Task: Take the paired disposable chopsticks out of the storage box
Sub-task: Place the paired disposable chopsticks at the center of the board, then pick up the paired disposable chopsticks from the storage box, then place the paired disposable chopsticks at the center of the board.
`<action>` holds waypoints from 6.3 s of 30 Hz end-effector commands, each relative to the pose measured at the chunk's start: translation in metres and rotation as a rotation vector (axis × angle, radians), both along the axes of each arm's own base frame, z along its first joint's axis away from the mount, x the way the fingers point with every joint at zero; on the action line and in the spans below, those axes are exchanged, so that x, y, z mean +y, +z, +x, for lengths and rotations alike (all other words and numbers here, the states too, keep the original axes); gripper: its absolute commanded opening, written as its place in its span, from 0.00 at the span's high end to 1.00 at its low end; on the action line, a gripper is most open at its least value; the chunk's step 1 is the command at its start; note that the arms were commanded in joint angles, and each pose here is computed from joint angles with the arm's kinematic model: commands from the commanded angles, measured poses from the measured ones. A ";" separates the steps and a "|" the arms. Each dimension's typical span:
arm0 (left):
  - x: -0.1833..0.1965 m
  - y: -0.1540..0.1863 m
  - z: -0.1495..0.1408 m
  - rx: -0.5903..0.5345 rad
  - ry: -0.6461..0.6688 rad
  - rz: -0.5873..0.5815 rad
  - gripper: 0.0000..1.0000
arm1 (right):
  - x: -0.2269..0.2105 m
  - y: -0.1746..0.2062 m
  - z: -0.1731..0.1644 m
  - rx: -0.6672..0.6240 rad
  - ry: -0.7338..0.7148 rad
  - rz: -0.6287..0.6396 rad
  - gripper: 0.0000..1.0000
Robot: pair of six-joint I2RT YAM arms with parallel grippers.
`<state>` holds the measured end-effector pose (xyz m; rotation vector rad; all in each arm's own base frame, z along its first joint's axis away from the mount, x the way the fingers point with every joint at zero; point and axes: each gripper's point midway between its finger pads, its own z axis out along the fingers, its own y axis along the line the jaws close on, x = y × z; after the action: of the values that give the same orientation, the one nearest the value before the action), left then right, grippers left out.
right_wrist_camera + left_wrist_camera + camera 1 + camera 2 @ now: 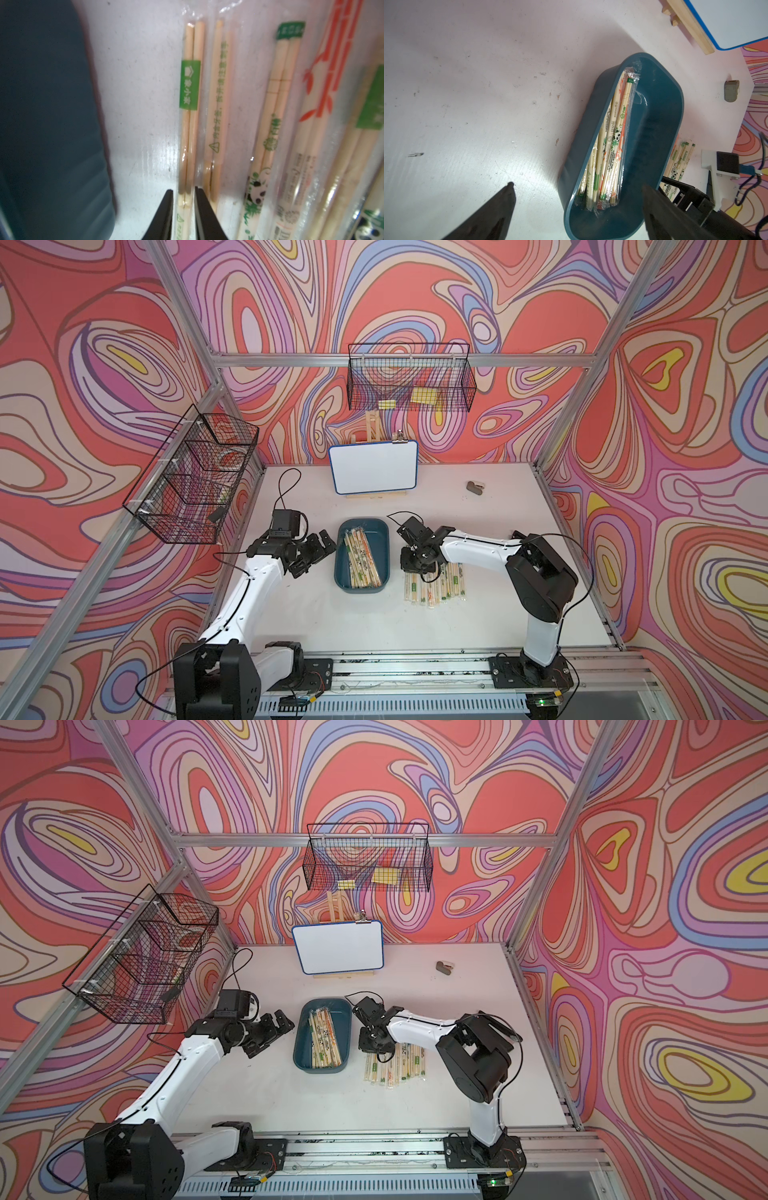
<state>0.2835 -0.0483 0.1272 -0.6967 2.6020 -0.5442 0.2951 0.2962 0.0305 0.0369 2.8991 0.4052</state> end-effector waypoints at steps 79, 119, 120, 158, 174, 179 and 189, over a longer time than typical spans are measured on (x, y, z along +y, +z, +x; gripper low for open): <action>0.031 -0.003 0.000 0.019 0.054 0.114 0.00 | 0.140 0.033 0.041 -0.120 0.249 0.112 1.00; 0.022 0.003 0.000 0.002 0.037 0.063 0.00 | 0.028 0.073 0.037 -0.185 0.009 0.131 1.00; 0.022 0.002 -0.001 0.003 0.039 0.063 0.00 | 0.028 0.069 0.036 -0.178 0.007 0.134 1.00; 0.021 0.004 -0.002 -0.002 0.039 0.057 0.00 | 0.019 -0.012 0.020 -0.031 -0.014 0.035 0.91; 0.022 0.004 -0.002 -0.003 0.041 0.060 0.00 | 0.018 0.015 0.024 -0.079 0.001 0.045 0.76; 0.022 0.004 -0.002 -0.002 0.040 0.062 0.00 | 0.019 0.027 0.025 -0.098 0.011 0.054 0.69; 0.022 0.003 -0.003 0.000 0.038 0.065 0.00 | 0.027 0.062 0.033 -0.159 0.036 0.090 0.65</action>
<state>0.2823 -0.0284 0.1294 -0.7228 2.6007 -0.4517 0.3216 0.3194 0.0641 -0.0079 2.7895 0.4978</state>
